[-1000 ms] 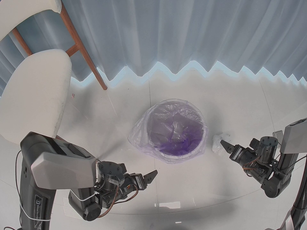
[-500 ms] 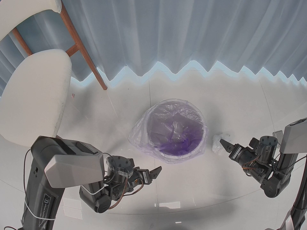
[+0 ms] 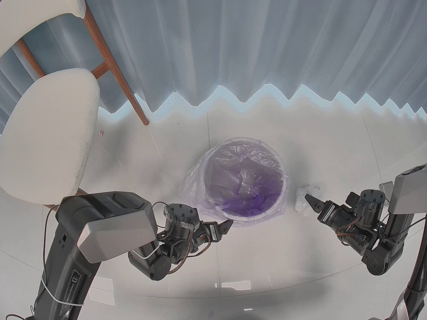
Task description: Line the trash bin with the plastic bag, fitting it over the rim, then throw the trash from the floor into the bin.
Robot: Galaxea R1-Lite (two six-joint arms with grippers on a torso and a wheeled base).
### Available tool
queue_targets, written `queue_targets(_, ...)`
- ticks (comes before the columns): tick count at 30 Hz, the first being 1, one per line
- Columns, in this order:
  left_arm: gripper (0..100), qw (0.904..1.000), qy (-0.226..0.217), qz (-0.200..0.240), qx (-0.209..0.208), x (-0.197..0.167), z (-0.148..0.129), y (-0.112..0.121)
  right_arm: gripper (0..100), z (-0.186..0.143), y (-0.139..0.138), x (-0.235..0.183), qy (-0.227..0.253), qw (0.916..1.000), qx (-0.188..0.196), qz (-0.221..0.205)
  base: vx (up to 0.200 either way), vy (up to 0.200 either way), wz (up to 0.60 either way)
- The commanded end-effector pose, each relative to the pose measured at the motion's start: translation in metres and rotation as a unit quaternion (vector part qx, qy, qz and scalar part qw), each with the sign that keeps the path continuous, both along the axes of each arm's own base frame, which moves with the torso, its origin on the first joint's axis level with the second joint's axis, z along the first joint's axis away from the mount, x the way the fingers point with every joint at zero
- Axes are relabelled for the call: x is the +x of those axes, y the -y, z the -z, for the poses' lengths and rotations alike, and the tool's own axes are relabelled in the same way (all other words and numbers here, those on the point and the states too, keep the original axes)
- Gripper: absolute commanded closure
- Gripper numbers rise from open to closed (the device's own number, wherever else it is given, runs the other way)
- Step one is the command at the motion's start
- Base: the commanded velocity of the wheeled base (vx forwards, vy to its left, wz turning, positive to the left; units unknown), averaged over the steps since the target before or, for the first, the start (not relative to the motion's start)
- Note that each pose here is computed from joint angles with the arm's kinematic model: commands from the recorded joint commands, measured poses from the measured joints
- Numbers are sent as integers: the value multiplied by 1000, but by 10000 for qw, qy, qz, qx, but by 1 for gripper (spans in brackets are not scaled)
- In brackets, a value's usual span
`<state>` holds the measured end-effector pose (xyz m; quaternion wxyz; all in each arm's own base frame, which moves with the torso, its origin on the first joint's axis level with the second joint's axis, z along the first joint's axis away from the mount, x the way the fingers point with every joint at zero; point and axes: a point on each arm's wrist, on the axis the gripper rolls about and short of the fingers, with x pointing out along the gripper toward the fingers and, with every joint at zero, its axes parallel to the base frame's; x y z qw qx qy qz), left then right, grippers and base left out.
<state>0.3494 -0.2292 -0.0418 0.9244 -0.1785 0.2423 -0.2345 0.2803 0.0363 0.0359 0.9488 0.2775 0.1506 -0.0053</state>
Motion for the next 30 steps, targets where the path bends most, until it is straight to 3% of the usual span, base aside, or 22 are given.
queue_targets(1,0,10000,-22,-48,22,8,13,1,0,0,0,-1,32,10000,5,-2,0,0,0)
queue_targets(7,0,10000,-13,-67,8,13,20,2,0,0,0,-1,25,10000,4,-2,0,0,0)
queue_targets(8,100,10000,0,-67,-1,14,21,3,0,0,0,-1,25,10000,4,-2,0,0,0)
queue_targets(19,100,9998,109,-120,-71,24,24,3,0,2,0,-2,-21,10000,-2,-2,0,0,0)
queue_targets(30,100,9997,-169,-136,106,25,39,2,0,4,0,-2,-67,10000,-1,-7,0,0,0)
